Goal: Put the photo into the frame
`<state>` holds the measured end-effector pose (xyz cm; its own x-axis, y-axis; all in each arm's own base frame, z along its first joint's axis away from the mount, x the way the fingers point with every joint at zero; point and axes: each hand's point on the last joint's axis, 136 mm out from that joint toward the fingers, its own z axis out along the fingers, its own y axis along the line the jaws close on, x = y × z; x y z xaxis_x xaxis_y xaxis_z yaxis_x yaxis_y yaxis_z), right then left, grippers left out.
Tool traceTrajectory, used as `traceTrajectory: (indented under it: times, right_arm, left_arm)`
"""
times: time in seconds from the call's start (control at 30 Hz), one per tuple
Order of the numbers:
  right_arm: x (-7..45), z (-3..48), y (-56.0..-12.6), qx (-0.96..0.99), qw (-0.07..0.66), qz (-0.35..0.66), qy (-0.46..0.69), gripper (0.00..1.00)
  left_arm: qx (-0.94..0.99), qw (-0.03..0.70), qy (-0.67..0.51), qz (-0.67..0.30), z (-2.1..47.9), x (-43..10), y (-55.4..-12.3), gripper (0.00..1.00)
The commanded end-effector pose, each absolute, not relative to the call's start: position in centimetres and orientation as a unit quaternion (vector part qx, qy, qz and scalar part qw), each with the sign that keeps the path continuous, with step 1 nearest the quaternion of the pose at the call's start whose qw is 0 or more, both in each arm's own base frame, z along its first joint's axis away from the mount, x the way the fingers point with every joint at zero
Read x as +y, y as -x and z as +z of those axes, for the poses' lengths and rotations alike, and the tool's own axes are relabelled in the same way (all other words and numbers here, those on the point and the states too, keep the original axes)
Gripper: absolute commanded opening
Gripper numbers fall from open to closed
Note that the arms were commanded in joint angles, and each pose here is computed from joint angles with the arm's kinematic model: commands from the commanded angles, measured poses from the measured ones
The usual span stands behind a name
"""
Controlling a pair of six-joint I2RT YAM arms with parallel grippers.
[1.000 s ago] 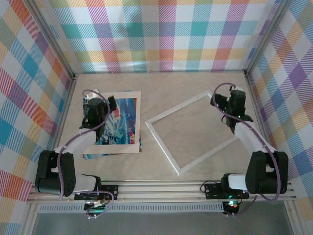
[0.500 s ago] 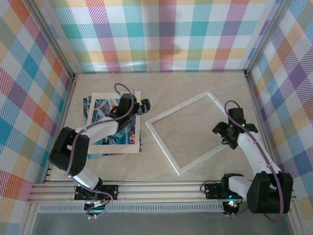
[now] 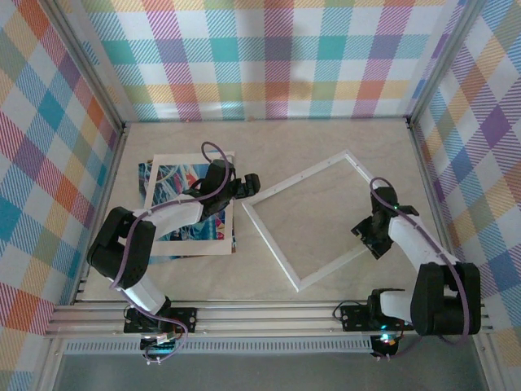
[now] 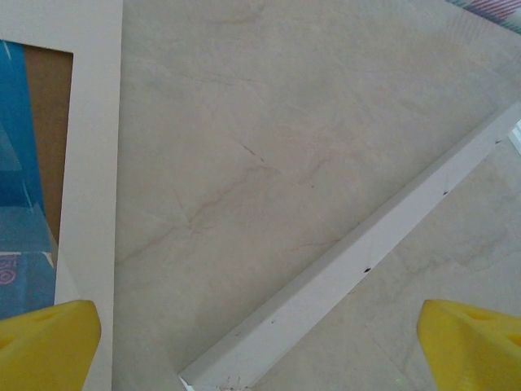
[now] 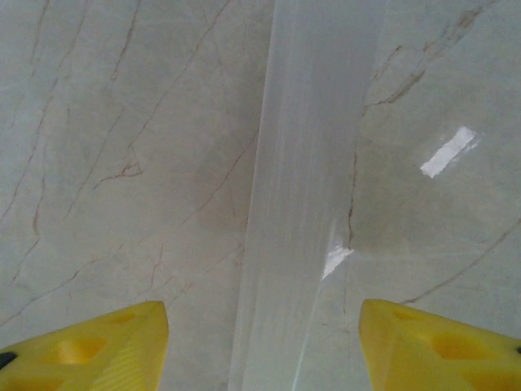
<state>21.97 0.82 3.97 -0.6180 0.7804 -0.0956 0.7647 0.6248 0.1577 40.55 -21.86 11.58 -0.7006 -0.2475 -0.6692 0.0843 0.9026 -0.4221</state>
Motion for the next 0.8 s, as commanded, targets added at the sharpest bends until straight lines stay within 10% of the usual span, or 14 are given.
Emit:
traceTrajectory:
  times: [0.0, 0.5, 0.77]
  right_arm:
    - [0.6, 4.1, -23.5, 0.89, 0.099, 0.051, -0.442, 0.62]
    - [0.2, 1.7, -24.7, 0.903, 0.093, 0.034, -0.419, 0.34]
    - [-0.6, 6.7, -32.4, 0.941, 0.185, 0.048, -0.278, 0.17]
  left_arm:
    - [0.894, 0.39, 0.047, -0.215, 12.7, -21.8, -41.0, 1.0]
    - [0.894, 0.394, 0.063, -0.206, 12.9, -20.8, -40.4, 1.0]
    - [0.89, 0.386, 0.092, -0.226, 13.3, -19.3, -40.9, 1.0]
